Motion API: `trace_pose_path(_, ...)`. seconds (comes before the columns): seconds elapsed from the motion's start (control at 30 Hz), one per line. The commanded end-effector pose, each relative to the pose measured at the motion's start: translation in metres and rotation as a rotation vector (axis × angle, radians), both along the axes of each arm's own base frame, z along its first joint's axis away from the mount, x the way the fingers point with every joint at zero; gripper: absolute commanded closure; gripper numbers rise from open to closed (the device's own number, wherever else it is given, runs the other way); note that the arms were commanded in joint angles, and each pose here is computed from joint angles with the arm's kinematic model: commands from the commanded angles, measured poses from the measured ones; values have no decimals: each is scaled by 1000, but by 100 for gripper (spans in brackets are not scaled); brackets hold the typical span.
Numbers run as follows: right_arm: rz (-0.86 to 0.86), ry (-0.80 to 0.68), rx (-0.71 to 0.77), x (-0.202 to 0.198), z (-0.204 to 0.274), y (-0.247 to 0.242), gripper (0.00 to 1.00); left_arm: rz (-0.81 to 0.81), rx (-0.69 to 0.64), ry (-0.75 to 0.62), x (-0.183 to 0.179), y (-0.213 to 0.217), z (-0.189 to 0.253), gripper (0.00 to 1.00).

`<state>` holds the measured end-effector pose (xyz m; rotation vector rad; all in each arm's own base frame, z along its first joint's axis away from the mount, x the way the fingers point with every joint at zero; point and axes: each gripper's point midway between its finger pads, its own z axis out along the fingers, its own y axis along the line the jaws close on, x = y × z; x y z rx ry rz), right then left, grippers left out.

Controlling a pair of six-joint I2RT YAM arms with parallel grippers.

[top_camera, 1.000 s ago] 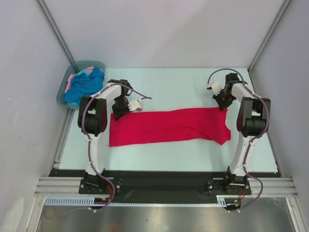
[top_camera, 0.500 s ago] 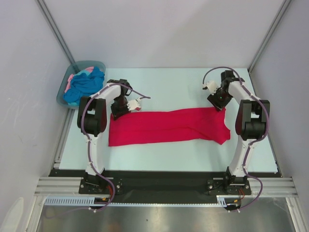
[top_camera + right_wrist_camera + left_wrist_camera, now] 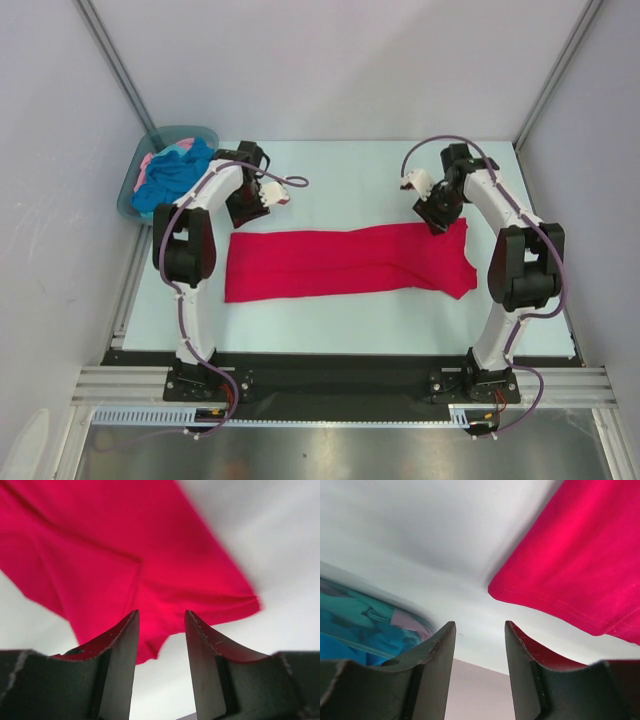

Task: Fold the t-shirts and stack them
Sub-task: Fold the tshirt

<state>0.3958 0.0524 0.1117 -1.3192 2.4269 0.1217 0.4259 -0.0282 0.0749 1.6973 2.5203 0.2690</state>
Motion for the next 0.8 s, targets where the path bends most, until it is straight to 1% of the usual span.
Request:
trace_pose_path(0.0, 3, 111, 22, -31, -22, 2, 54, -12, -9, -89, 7, -8, 26, 50)
trace_pose_path(0.1, 2, 121, 25, -35, -34, 3, 55, -21, -11, -93, 5, -12, 26, 50)
trace_pose_path(0.27, -5, 100, 47, -27, -32, 9, 54, -29, -7, -93, 1, -14, 25, 50)
trace_pose_path(0.6, 5, 140, 82, -25, -58, 26, 54, -38, 12, -87, -2, -16, 20, 53)
trace_pose_path(0.77, -5, 135, 90, -18, -64, 29, 56, -42, 22, -87, -4, -15, 20, 53)
